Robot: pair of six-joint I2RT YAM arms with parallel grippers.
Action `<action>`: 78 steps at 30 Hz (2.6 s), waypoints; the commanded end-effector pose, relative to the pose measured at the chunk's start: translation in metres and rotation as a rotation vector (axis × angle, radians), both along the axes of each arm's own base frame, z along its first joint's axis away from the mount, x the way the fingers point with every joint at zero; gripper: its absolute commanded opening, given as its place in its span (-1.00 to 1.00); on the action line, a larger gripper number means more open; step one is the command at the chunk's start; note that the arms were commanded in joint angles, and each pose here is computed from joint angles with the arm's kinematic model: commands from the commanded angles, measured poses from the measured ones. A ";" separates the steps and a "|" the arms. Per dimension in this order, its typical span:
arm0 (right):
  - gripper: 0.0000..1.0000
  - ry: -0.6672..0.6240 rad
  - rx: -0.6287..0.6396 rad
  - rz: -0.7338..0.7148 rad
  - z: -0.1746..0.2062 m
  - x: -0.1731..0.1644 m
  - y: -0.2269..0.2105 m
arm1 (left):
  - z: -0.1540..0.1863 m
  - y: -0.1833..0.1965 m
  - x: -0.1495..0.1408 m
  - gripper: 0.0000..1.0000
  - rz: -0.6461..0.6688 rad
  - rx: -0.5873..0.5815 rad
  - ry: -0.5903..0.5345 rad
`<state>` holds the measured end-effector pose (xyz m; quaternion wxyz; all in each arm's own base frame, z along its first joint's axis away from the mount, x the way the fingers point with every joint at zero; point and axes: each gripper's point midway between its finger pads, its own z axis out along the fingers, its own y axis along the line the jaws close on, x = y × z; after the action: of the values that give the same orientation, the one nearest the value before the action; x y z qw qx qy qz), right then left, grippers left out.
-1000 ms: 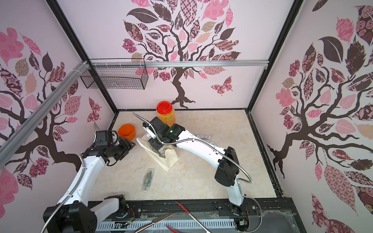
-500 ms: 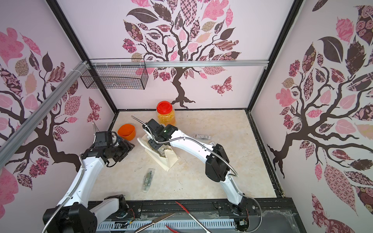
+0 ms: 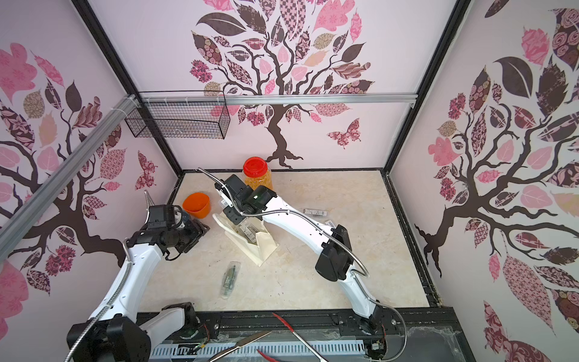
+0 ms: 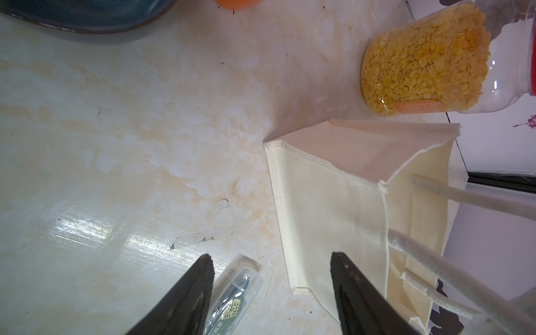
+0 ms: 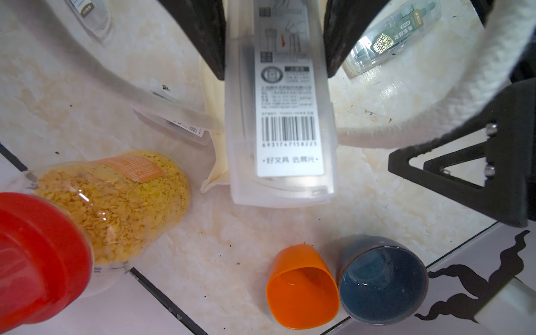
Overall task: Put the compass set into the canvas bag
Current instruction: Place the compass set in the canvas bag.
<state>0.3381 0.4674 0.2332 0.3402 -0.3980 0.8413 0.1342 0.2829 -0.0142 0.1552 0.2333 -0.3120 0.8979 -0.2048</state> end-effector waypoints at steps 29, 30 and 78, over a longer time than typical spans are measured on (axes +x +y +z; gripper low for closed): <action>0.26 0.277 -0.235 -0.022 -0.146 -0.030 -0.029 | -0.024 0.003 -0.022 0.36 -0.033 0.040 0.105; 0.31 0.274 -0.232 -0.021 -0.143 -0.030 -0.029 | -0.026 0.003 -0.024 0.36 -0.038 0.042 0.118; 1.00 0.030 0.244 -0.212 0.083 0.012 -0.148 | -0.065 -0.036 -0.070 0.39 -0.322 0.230 0.438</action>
<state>0.3452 0.3384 0.3021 0.3602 -0.2847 0.8627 0.2118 0.2147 -0.0520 0.0914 0.0355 -0.1694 0.9815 -0.0820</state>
